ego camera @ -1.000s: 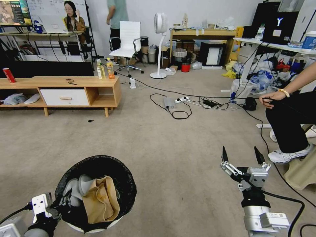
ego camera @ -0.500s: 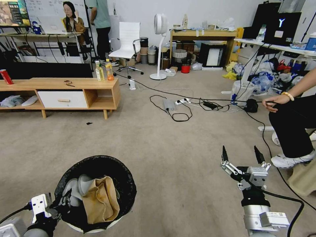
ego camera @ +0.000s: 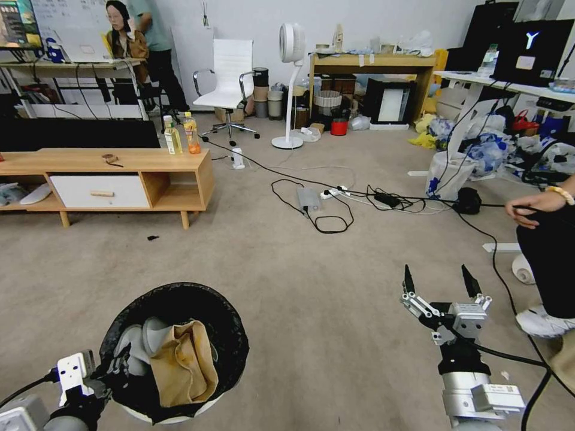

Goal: Pick up the trash bin and place the garbage on the floor into it.

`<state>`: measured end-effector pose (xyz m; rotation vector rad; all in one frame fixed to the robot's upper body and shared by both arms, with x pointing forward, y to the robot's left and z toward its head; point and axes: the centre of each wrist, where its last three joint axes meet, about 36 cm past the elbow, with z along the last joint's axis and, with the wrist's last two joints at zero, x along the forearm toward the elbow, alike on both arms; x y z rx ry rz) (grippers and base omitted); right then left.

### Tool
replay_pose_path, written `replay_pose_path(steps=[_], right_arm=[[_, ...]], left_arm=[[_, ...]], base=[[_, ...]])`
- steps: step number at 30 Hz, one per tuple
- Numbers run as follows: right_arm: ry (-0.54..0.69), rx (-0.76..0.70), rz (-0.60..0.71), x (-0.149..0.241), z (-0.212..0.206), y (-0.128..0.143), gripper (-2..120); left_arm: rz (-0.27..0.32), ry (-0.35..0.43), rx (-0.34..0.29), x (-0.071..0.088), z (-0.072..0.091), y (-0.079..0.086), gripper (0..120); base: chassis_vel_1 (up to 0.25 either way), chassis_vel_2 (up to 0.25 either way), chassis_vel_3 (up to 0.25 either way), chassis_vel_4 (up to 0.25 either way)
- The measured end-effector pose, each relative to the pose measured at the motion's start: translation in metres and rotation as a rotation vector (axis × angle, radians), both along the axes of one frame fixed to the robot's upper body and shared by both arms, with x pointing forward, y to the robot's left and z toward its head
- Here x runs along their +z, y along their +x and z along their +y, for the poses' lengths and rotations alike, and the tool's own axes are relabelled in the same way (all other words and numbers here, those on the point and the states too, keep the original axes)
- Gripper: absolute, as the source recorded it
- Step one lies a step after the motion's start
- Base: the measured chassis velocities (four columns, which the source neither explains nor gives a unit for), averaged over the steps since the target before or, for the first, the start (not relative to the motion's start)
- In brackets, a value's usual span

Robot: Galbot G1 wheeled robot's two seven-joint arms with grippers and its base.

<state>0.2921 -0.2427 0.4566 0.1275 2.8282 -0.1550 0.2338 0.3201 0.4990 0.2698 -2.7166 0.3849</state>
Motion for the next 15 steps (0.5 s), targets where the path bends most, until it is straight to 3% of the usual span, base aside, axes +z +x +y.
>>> replay_pose_path(steps=[8,15], right_arm=[[0.007,0.004,0.001,-0.0015,0.0018,0.0021,100],[0.010,0.009,0.001,-0.0017,0.0031,0.0031,100]], left_arm=[[0.000,0.000,0.004,-0.0021,0.0010,0.0016,5],[-0.001,0.001,0.005,-0.0021,0.0014,0.0018,5]], base=[[-0.173,0.174,0.164,-0.180],[-0.025,0.036,0.029,-0.015]])
